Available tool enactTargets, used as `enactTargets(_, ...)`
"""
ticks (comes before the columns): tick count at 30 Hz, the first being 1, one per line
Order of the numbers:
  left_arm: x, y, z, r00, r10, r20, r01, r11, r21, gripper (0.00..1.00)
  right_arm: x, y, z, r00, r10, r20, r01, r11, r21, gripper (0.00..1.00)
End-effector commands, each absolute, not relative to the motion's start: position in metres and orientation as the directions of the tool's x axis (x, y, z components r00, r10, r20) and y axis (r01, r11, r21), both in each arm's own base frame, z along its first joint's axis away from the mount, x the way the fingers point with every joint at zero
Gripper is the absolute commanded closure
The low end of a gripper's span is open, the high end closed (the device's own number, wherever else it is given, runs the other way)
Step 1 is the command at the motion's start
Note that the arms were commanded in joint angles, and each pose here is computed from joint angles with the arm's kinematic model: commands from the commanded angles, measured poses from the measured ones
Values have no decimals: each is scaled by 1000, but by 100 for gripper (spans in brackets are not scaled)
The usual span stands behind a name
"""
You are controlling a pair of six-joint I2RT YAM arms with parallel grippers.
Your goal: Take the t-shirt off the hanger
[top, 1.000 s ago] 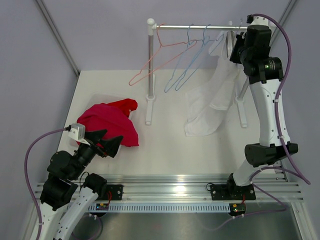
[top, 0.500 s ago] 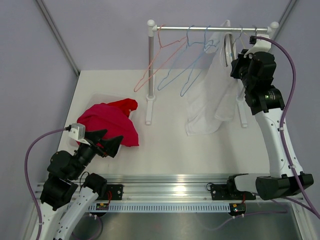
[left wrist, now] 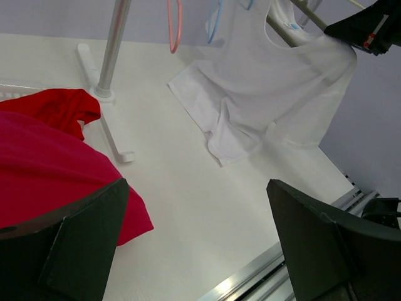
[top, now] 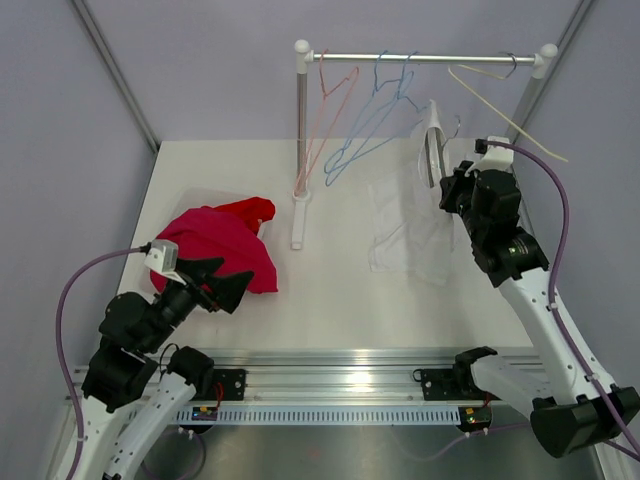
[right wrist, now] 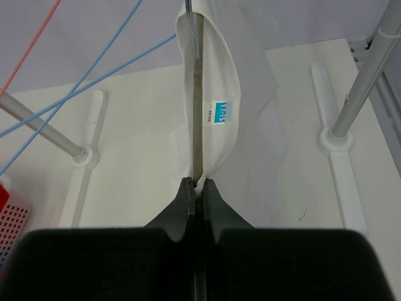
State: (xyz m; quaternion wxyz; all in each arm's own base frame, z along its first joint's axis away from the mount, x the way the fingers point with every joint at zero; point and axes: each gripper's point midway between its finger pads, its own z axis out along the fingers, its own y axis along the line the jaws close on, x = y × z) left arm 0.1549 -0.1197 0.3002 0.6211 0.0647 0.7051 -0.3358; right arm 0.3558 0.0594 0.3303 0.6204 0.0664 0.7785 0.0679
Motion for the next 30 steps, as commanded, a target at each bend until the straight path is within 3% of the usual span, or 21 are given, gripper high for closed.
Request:
enactTargets(1,139,-140,343,-206,-371,-906,637,652,-412,4,333,69,363,-83,283,-956,16,959,282,100)
enactTargets(8,128,-180,398,-342,-480,-808,750,379,-543,18,259,88,337,-130,377,-917,-47,922,385,100)
enactTargets(15,130,-223,423,-446,-493,-747,766,221,-603,37,210,93,319,-215,414,-885,-146,882,448,100)
enactTargets(18,115,-265,436,-440,-452,-776,792,213,-572,39,199,95,325,-219,436,-873,-198,857,477,100)
enactTargets(19,133,-292,422,-432,-425,-795,759,304,-575,39,197,96,327,-217,432,-875,-209,855,474,100)
enactTargets(20,115,-309,442,-416,-408,-813,795,271,-543,39,194,95,329,-216,432,-876,-218,853,474,100)
enactTargets(22,126,-350,427,-439,-351,-827,776,315,-546,33,192,98,334,-209,427,-880,-246,848,470,100)
enactTargets(23,127,-359,446,-436,-371,-820,781,298,-549,32,191,101,339,-203,428,-880,-273,839,471,100)
enactTargets(30,170,-433,436,-428,-355,-831,731,404,-550,31,183,113,366,-172,429,-887,-383,800,461,100)
